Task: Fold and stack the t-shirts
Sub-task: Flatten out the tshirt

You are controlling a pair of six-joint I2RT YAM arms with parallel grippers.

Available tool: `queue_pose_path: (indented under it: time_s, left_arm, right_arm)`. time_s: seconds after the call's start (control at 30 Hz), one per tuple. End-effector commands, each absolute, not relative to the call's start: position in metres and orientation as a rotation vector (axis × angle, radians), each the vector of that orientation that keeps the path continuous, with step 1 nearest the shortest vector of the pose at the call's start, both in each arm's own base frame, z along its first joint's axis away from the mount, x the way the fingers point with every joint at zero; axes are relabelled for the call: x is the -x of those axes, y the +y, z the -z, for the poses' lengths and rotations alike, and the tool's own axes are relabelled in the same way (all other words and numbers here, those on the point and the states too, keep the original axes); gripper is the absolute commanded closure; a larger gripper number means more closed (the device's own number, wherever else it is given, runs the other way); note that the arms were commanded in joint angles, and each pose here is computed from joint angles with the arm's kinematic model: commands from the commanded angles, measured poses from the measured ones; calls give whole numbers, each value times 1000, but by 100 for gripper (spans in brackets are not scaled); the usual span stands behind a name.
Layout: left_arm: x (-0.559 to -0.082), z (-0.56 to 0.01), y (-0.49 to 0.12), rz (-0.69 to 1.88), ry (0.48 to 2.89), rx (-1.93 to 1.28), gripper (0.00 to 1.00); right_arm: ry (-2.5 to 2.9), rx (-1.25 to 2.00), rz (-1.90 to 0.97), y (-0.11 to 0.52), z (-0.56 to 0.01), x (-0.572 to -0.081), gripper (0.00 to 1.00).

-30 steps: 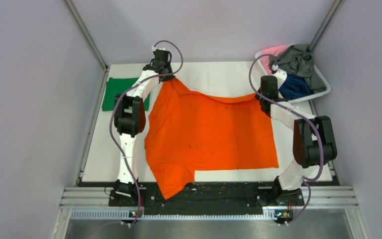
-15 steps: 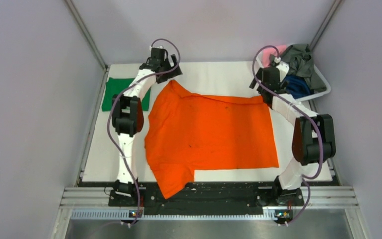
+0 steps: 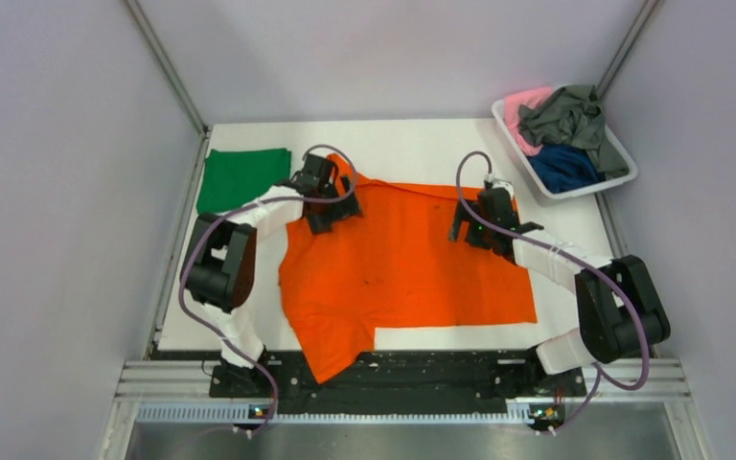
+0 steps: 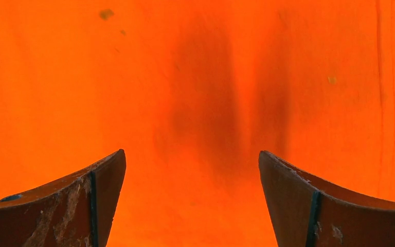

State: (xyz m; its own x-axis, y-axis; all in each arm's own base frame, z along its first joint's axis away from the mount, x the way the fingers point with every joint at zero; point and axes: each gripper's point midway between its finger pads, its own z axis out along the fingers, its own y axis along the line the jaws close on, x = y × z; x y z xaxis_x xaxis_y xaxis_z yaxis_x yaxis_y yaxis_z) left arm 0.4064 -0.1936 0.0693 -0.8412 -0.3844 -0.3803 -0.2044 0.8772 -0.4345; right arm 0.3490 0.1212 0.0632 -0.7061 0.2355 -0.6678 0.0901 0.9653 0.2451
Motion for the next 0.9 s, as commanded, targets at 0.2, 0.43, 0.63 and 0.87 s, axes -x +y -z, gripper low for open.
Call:
queue_pose_path:
  time_s: [0.2, 0.43, 0.63, 0.87]
  left_arm:
    - [-429, -108, -203, 609, 2406, 433, 1]
    - [-433, -79, -215, 679, 2437, 493, 1]
    - [-424, -50, -211, 634, 2501, 516, 1]
    - [-417, -34, -198, 541, 2532, 527, 1]
  right_arm:
    - [2252, -310, -188, 109, -82, -368, 1]
    - [2184, -383, -147, 104, -78, -422, 1]
    - [2138, -389, -175, 108, -73, -467, 1]
    - [2111, -452, -188, 100, -60, -506, 2]
